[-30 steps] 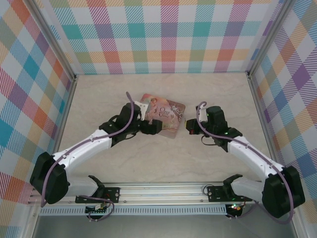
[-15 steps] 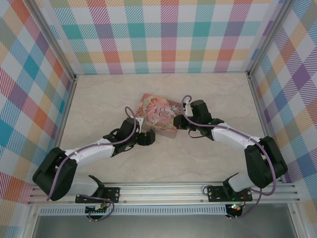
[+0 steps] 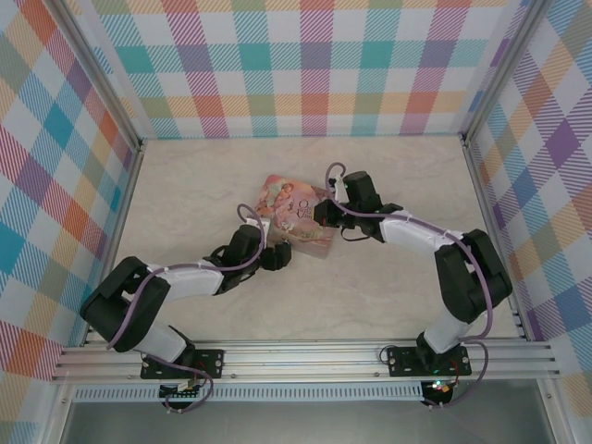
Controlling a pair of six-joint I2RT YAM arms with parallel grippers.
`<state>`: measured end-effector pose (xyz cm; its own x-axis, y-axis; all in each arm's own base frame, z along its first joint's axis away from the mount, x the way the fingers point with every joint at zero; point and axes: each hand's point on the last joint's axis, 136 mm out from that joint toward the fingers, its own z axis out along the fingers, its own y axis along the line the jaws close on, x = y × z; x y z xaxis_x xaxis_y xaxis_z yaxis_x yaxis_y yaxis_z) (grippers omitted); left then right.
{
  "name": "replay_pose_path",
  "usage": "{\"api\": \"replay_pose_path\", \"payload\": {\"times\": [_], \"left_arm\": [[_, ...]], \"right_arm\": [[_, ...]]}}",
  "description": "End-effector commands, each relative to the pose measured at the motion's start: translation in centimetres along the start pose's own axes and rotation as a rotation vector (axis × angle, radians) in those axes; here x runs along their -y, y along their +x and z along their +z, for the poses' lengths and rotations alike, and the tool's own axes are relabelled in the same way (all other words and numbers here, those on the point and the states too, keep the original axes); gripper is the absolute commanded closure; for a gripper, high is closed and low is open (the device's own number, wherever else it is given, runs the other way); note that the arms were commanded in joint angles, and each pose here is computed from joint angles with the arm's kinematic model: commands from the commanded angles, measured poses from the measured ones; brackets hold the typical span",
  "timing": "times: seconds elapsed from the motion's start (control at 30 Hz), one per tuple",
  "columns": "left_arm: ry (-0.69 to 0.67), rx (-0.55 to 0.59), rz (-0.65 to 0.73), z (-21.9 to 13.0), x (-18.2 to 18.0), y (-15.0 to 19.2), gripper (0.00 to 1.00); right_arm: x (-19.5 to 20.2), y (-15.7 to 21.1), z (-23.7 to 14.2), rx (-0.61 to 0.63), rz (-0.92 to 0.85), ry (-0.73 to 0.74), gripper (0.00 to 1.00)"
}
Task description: Unlock a padlock with a key
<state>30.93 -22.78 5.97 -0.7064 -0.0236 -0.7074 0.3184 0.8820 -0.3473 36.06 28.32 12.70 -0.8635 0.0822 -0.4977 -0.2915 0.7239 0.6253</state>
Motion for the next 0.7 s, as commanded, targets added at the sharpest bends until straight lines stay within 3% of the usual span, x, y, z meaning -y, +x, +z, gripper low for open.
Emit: {"api": "replay_pose_path", "payload": {"times": [0.0, 0.67], "left_arm": [[0.012, 0.045, 0.023, 0.6, 0.0, -0.8, 0.29], [-0.008, 0.056, 0.098, 3.2, -0.4, -0.4, 0.4]], "right_arm": [[-0.4, 0.6, 0.6, -0.048, 0.031, -0.018, 1.0], [0.6, 2.2, 1.1, -0.119, 0.069, 0.012, 1.0]]}}
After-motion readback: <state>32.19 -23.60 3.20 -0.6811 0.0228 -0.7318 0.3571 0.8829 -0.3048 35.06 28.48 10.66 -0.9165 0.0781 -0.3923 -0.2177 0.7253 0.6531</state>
